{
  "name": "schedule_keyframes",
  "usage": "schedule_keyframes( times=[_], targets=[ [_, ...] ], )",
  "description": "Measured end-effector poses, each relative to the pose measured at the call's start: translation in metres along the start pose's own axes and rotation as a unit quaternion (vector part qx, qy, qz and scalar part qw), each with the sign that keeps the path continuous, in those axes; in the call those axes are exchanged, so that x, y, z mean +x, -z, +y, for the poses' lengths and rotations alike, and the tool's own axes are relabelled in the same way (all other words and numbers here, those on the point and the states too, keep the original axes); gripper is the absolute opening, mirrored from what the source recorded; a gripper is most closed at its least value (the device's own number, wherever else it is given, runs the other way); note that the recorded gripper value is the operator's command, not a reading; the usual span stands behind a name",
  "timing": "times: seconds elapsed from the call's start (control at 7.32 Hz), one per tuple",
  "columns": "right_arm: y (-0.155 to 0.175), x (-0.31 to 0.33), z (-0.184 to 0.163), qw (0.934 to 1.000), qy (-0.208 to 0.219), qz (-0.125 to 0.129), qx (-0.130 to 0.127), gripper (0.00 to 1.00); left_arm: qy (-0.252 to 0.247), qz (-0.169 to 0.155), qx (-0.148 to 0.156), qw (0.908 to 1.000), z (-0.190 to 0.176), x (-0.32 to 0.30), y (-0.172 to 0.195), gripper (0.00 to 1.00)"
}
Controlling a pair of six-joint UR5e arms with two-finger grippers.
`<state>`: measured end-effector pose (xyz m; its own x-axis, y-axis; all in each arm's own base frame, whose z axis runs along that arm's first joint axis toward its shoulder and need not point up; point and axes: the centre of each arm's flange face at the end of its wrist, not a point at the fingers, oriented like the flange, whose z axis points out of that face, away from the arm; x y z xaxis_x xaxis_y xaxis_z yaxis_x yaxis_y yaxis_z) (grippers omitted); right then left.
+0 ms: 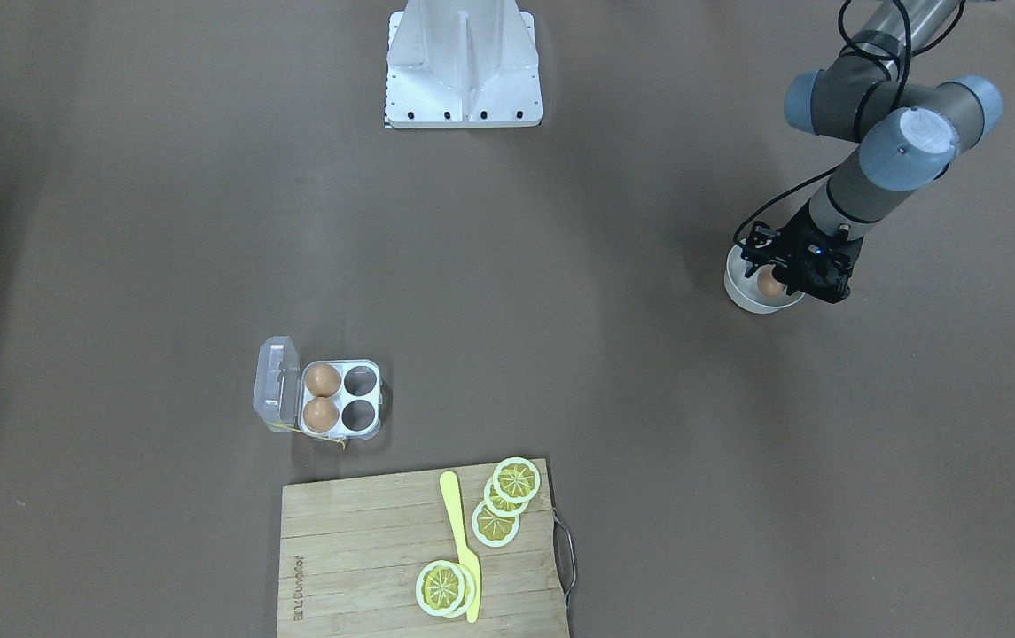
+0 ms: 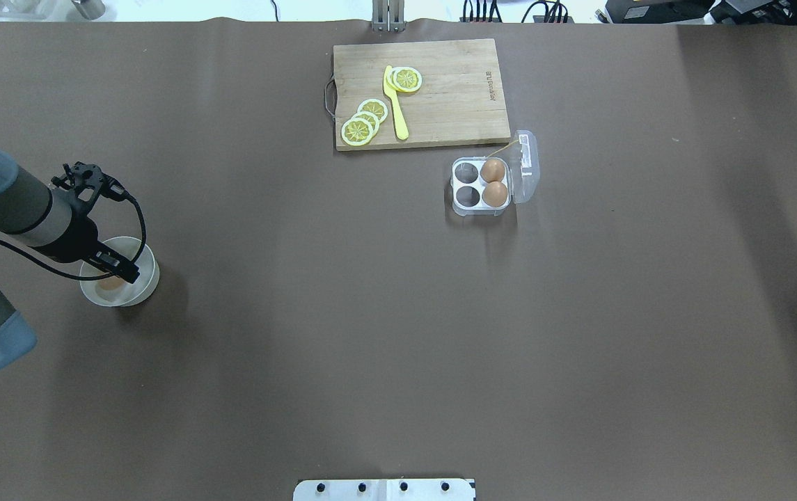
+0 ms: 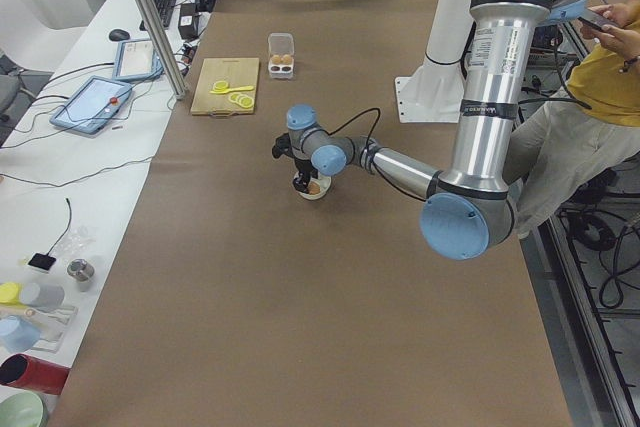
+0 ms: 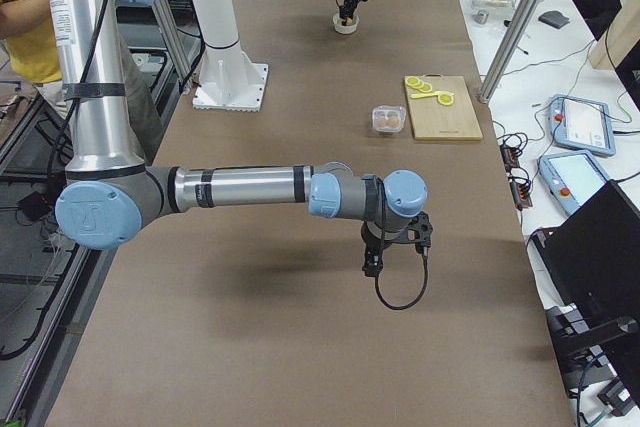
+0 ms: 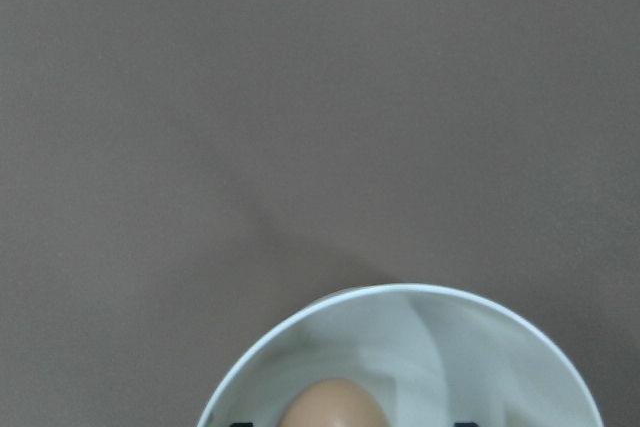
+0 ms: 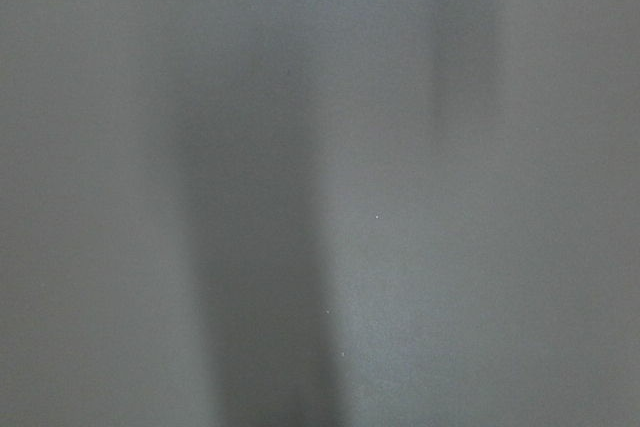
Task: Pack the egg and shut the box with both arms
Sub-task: 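Close the left gripper on the brown egg inside the bowl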
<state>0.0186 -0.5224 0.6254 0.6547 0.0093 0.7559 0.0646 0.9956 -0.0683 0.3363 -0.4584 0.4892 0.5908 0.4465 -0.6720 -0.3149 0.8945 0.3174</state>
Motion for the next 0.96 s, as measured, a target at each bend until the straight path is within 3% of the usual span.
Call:
schedule_keyframes(
  times=[0.96],
  targets=[
    [0.0004, -0.0017, -0.0013, 1.0000, 0.001, -0.001, 0.000, 1.00, 0.001, 0.003, -0.007, 1.0000, 0.0034, 0.0083, -0.0069, 0.48]
  ],
)
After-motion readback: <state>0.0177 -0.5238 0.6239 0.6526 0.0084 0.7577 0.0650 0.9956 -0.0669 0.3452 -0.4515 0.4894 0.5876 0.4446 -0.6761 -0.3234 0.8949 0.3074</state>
